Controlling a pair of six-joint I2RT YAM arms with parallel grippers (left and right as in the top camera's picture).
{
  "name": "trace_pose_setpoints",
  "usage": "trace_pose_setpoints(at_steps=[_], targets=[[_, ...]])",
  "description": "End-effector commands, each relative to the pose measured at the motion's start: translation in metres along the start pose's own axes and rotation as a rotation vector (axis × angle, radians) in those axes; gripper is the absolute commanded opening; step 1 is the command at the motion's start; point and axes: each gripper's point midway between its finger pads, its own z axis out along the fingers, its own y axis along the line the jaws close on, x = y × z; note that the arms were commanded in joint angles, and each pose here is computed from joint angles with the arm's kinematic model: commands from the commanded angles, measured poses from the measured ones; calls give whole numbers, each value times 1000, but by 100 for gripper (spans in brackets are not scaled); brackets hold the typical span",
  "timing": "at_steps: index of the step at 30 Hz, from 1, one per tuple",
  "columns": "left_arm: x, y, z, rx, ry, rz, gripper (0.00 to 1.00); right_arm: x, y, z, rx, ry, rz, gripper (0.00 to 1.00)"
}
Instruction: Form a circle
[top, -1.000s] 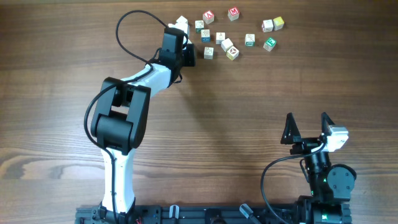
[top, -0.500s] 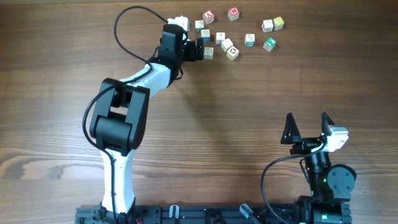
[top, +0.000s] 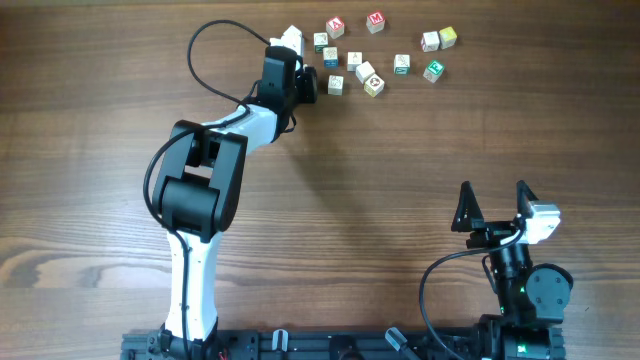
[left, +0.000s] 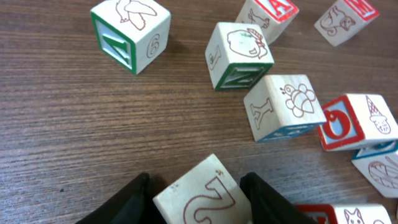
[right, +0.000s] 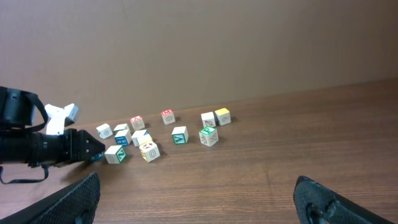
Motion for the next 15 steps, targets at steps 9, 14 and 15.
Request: trace_pose_setpoints(at_steps=[9, 14, 15], targets=[[-113, -38, -114, 39, -126, 9, 39, -1, -3, 0, 13, -7, 10, 100], [-96, -40, -183, -3, 39, 5, 34, -1, -3, 0, 13, -7, 11, 100], [-82, -40, -197, -16, 103, 6, 30, -1, -3, 0, 13, -7, 11, 100]])
